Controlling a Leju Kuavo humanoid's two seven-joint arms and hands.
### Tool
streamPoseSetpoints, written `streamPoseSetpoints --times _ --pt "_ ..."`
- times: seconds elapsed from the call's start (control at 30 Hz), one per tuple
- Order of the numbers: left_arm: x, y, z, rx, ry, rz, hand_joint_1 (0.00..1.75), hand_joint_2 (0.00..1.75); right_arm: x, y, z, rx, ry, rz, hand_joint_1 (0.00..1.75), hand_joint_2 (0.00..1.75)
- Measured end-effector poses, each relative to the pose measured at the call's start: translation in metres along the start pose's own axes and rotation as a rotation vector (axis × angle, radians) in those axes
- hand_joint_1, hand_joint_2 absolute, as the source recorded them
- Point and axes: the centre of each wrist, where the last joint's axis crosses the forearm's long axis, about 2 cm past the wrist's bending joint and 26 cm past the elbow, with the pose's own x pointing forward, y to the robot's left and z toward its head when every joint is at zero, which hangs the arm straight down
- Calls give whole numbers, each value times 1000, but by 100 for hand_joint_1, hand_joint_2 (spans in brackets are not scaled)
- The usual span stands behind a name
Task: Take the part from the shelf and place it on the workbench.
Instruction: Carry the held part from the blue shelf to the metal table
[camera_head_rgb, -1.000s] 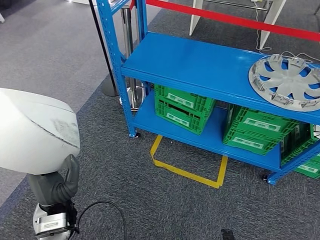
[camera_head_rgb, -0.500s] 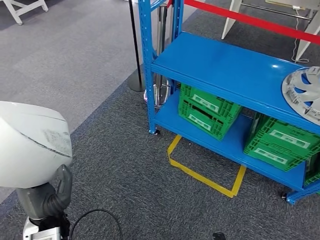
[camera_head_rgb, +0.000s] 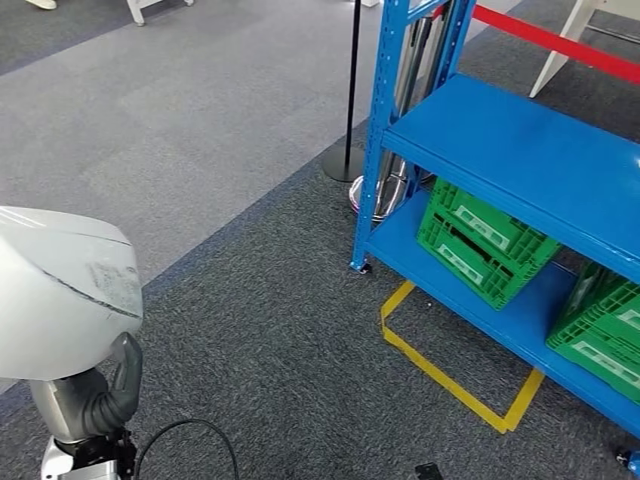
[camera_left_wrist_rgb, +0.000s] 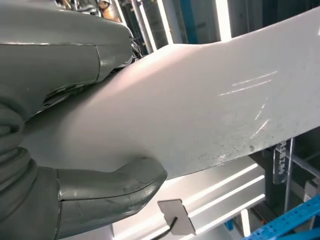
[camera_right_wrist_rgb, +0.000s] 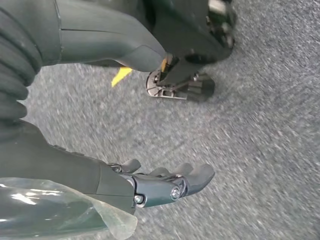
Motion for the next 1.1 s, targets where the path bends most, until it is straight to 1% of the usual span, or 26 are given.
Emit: streamPoseSetpoints --times 0.33,0.67,0.87,1.1 --pt "1 1 1 -2 1 -1 175 175 -2 3 1 0 -9 39 0 175" --pt "1 2 1 -2 1 -2 175 175 4 4 0 7 -28 81 0 175" --pt "2 2 1 -2 2 1 175 175 0 5 1 11 -17 84 0 175" --pt "3 2 1 1 2 -4 175 175 0 6 1 9 -15 88 0 175"
